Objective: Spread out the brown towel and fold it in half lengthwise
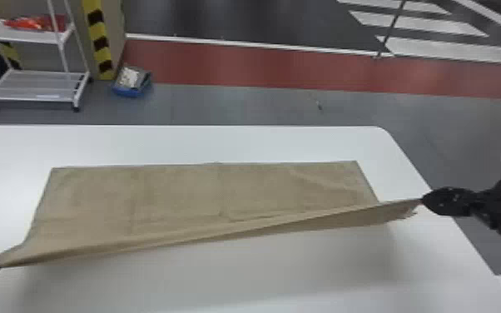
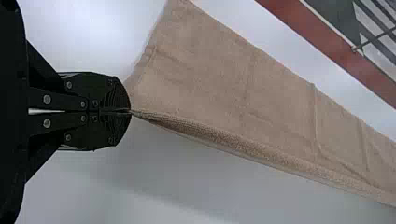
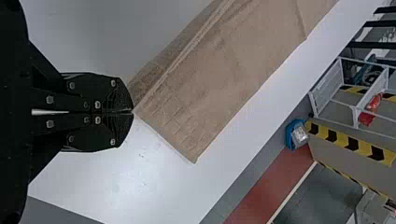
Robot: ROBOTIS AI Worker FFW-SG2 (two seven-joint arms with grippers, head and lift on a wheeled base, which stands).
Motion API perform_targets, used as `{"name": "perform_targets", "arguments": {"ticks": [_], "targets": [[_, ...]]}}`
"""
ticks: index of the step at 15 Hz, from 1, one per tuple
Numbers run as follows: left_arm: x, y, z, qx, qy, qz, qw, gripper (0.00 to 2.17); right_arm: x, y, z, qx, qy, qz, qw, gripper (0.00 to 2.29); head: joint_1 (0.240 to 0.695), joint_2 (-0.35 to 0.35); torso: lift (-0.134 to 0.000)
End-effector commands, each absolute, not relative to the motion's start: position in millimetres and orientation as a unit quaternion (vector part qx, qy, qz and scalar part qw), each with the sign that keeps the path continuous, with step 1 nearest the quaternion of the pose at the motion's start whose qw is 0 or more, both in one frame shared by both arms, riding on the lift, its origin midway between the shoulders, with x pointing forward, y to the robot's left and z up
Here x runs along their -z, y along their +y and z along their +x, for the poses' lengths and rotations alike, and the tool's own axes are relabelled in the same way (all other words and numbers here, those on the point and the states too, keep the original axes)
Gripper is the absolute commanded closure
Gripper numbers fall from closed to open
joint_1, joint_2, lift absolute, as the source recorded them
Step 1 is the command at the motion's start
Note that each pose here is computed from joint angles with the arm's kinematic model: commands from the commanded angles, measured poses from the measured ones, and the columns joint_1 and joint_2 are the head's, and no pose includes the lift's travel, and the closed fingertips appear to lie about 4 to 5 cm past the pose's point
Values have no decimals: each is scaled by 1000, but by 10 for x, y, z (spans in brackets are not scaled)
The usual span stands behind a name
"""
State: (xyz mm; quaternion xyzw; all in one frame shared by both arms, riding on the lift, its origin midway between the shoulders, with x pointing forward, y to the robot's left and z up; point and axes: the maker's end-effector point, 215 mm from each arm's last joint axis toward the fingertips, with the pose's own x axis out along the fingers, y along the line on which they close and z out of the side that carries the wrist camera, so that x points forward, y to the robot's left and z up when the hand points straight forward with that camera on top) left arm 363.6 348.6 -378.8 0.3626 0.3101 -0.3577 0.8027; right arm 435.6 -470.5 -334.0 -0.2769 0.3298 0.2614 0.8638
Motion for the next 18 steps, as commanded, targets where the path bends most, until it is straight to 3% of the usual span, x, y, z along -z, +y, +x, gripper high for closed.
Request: {"name": "perform_targets", "arguments": {"ticks": [1, 5, 11, 18], "targets": [[3583, 3493, 3881, 341, 300, 351, 818, 1403, 3270, -4718, 4509, -254, 332, -270, 867, 1808, 695, -173, -125], [3468, 3396, 4462, 334, 328, 291, 834, 1399, 3200, -4785, 4800, -235, 348, -253, 872, 1808, 695, -169, -125], [3769, 3178, 5037, 377, 382, 282, 795, 1399, 3496, -4757, 5164, -235, 391, -234, 858, 1808, 695, -171, -125], [3770, 2952, 5359, 411, 408, 288, 762, 1399, 3540, -4580, 5578, -240, 419, -238, 843, 1808, 695, -168, -125]]}}
